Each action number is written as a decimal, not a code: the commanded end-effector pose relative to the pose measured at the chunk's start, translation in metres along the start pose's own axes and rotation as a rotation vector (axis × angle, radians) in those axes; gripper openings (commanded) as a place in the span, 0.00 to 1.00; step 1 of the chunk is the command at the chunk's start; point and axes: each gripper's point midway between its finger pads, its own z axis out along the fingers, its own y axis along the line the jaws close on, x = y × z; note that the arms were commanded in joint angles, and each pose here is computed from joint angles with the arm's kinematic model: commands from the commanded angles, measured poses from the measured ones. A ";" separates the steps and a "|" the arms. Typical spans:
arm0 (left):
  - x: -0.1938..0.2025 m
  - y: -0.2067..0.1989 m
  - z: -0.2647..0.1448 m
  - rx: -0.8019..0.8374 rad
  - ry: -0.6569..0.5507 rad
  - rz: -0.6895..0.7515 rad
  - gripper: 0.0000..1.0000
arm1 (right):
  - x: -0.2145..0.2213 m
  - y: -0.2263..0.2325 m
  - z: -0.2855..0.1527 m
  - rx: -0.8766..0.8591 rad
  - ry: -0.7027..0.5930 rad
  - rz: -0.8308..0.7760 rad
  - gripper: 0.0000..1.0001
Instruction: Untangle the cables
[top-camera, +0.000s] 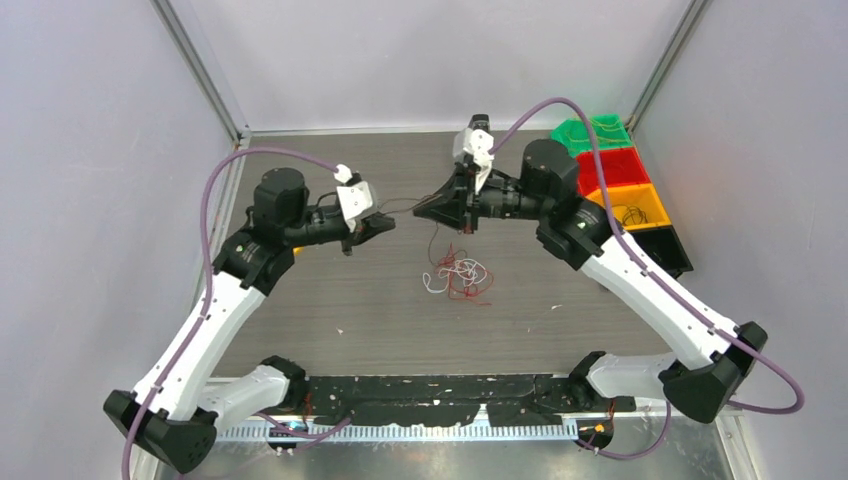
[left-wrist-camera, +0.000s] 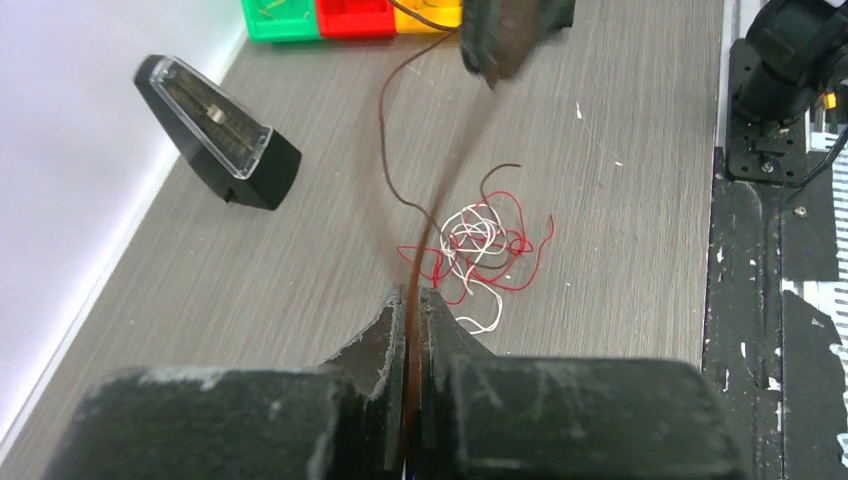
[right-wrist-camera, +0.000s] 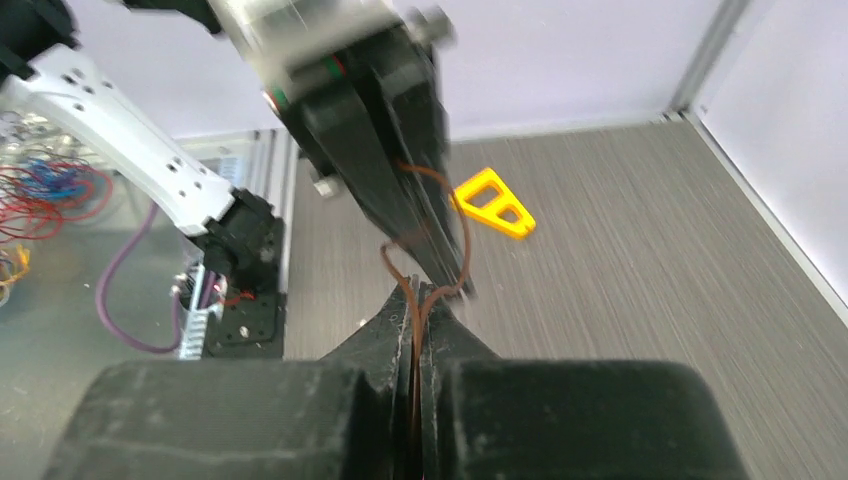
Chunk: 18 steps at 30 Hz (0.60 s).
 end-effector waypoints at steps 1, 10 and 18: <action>-0.044 -0.002 -0.026 -0.019 -0.111 0.043 0.00 | 0.018 -0.015 -0.041 0.090 0.076 0.007 0.12; -0.053 -0.017 -0.030 0.091 -0.064 -0.005 0.00 | 0.031 -0.005 -0.073 0.044 0.236 -0.137 0.96; -0.054 -0.007 -0.030 0.058 -0.015 0.002 0.00 | -0.031 0.010 -0.030 -0.063 0.068 -0.082 0.95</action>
